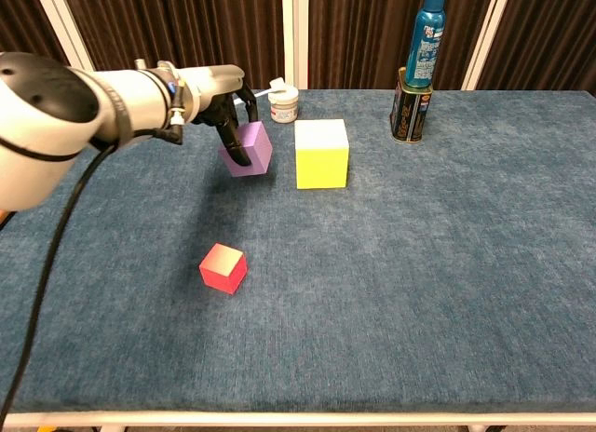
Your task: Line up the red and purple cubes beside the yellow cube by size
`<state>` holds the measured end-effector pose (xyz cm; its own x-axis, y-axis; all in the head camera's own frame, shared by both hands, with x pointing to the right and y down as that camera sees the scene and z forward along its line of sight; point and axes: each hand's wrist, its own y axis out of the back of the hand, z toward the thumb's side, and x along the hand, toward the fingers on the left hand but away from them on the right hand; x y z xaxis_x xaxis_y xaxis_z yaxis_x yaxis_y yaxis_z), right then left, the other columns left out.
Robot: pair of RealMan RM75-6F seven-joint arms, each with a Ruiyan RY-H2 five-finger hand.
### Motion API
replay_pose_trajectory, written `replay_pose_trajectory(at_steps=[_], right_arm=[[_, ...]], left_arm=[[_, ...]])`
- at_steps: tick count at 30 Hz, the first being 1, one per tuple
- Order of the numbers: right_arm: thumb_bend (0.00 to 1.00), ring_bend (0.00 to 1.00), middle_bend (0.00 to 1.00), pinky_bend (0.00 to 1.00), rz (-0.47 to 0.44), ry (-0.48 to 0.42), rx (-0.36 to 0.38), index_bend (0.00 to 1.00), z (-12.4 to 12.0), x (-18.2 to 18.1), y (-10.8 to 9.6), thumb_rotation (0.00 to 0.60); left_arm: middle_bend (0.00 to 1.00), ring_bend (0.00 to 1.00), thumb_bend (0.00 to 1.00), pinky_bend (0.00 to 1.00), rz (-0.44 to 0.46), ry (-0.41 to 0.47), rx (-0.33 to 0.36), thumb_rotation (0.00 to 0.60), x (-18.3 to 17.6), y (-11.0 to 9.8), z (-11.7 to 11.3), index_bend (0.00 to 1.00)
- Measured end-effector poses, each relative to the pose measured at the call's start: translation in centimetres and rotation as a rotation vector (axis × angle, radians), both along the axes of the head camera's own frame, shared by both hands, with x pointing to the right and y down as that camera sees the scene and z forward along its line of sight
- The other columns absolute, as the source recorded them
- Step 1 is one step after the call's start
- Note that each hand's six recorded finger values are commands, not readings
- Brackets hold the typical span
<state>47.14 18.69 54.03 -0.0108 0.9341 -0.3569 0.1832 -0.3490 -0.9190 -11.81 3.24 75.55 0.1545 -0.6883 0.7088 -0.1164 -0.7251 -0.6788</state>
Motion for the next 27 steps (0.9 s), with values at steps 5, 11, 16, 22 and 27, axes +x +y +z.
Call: replay_pose_trajectory(at_steps=[5, 11, 16, 22, 27], right_arm=[[0.26, 0.00, 0.09, 0.08, 0.009, 0.002, -0.004, 0.00, 0.0, 0.4, 0.1, 0.600], [0.26, 0.00, 0.09, 0.08, 0.014, 0.003, -0.006, 0.00, -0.1, 0.8, 0.0, 0.600], [0.26, 0.00, 0.09, 0.08, 0.014, 0.001, -0.005, 0.00, -0.1, 0.9, -0.1, 0.600], [0.26, 0.00, 0.09, 0.07, 0.021, 0.004, -0.009, 0.00, -0.1, 1.1, 0.0, 0.600], [0.26, 0.00, 0.10, 0.07, 0.024, 0.008, -0.006, 0.00, -0.3, 1.3, 0.1, 0.600]], left_arm=[[0.98, 1.00, 0.21, 1.00, -0.005, -0.039, -0.004, 0.600, 0.5, -0.3, 0.6, 0.55], [0.98, 1.00, 0.21, 1.00, -0.013, -0.077, -0.014, 0.600, 1.2, -0.5, 1.3, 0.55], [0.98, 1.00, 0.20, 1.00, 0.000, -0.086, -0.026, 0.600, 2.2, -0.1, 1.6, 0.53], [0.98, 1.00, 0.18, 1.00, 0.017, -0.114, -0.015, 0.600, 2.9, 0.1, 2.0, 0.48], [0.98, 1.00, 0.17, 1.00, 0.021, -0.122, -0.010, 0.600, 3.2, 0.2, 2.1, 0.47]])
